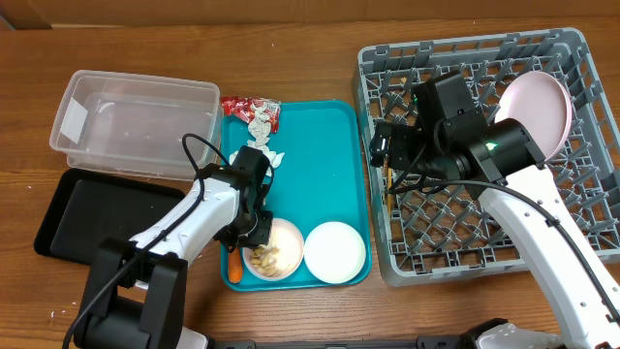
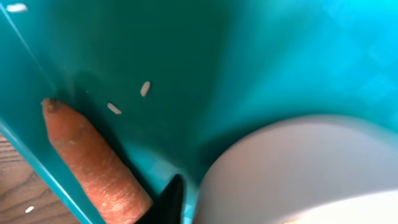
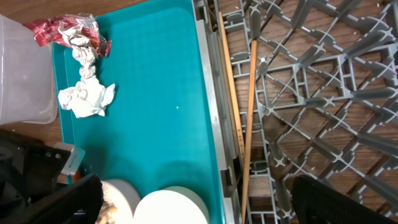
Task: Sort waste into correct bins and load items into the dishwasher
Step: 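Grasp the rim of the rice bowl with the left gripper, then carry the rice bowl with the left gripper over the black tray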
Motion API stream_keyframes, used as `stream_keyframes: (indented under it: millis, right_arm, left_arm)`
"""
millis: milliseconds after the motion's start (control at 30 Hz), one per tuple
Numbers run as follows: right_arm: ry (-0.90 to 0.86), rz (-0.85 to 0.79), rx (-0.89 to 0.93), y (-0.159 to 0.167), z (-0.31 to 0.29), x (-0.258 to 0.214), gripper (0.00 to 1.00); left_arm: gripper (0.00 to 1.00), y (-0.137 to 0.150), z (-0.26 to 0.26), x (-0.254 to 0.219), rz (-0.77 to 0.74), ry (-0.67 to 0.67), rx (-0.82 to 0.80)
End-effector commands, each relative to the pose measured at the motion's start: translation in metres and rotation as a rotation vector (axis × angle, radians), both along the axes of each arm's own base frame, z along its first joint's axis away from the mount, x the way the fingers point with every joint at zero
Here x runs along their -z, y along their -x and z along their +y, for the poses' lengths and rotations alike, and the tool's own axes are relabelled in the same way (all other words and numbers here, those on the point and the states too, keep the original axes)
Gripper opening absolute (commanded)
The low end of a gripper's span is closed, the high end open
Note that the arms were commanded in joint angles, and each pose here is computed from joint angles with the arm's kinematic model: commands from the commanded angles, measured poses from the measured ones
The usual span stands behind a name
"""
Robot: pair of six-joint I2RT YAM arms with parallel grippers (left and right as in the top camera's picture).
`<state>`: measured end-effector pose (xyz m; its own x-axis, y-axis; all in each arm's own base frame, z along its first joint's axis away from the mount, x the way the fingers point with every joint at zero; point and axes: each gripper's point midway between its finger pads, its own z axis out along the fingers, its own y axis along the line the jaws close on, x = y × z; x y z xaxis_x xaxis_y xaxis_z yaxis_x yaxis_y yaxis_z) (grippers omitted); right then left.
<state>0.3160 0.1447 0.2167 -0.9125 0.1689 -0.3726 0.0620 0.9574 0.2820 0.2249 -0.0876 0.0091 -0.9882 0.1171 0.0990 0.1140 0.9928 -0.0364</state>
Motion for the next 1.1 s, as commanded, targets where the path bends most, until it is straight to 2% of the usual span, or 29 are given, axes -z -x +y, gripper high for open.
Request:
stream_keyframes:
  millis: [0,200,467,667,767,900,1067]
  right_arm:
    - [-0.011,-0.018,0.007,-0.004,0.000,-0.006,1.00]
    - [-0.010,-0.015,0.006,-0.003,0.000,-0.006,1.00]
    - [-0.013,-0.006,0.004,-0.001,0.001,-0.005,1.00]
    - [-0.108,0.008,-0.049,0.002,0.019,-0.010,1.00]
    - [-0.140,0.002,-0.064,0.001,0.025,-0.013,1.00]
    - [-0.142,-0.004,-0.065,0.000,0.026,-0.014,1.00]
    - [-0.141,0.000,-0.065,0.001,0.025,-0.014,1.00]
  left_arm:
    - [0.07,-0.008,0.000,-0.003,-0.028,0.005,-0.020]
    - [0.04,-0.027,-0.011,-0.033,-0.062,0.041,-0.017]
    - [0.04,-0.050,-0.015,-0.106,-0.156,0.084,-0.039]
    - [0.04,-0.060,-0.039,-0.157,-0.248,0.278,0.032]
    - [0.04,-0.062,-0.033,-0.163,-0.279,0.243,0.028]
    - [0.04,-0.051,-0.009,-0.158,-0.244,0.113,-0.027]
    - [0.04,-0.039,0.044,-0.171,-0.260,-0.119,-0.234]
